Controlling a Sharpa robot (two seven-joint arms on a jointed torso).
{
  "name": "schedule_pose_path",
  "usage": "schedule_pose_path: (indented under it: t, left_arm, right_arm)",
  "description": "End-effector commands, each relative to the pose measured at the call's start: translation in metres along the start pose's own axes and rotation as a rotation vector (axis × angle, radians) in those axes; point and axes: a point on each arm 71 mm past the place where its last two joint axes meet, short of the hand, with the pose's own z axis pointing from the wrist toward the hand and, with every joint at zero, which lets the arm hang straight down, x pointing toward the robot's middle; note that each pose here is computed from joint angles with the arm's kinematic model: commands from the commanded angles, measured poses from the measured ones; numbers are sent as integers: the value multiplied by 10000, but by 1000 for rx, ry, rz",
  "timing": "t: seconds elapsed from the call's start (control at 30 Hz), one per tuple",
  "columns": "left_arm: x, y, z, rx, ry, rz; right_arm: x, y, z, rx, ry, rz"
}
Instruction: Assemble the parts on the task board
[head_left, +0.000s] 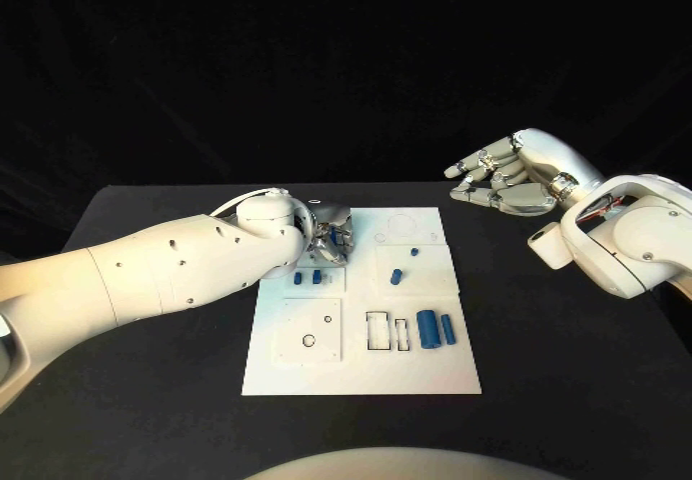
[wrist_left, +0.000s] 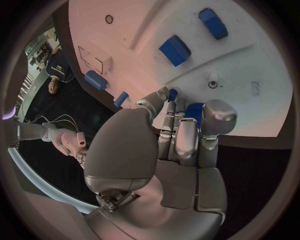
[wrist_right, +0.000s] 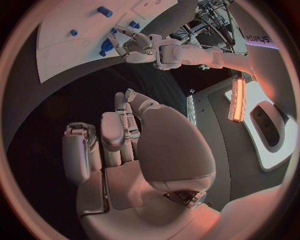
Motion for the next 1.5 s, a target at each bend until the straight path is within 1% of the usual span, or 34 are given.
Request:
schedule_pose_path:
  t: [0.03,0.57,0.87,1.03,1.27,1.5]
  left_arm:
    - [88,28,-3,-12,44,3]
    - [108,6,-2,3,63,6]
    - [111,-29,5,17,62,6]
    - [110,-28,9,17,60,5]
    - [105,-7,27,8,53,3]
    - [89,-15,38,18,27,-3]
  right_arm:
    - [17,7,1,-6,16,-5]
    - [20,-4,8,4,18,15]
    - [29,1,12,3,22,17]
    - [32,2,12,3,25,17]
    - [38,5,12,5,31,18]
    - [40,3,11,7,34,19]
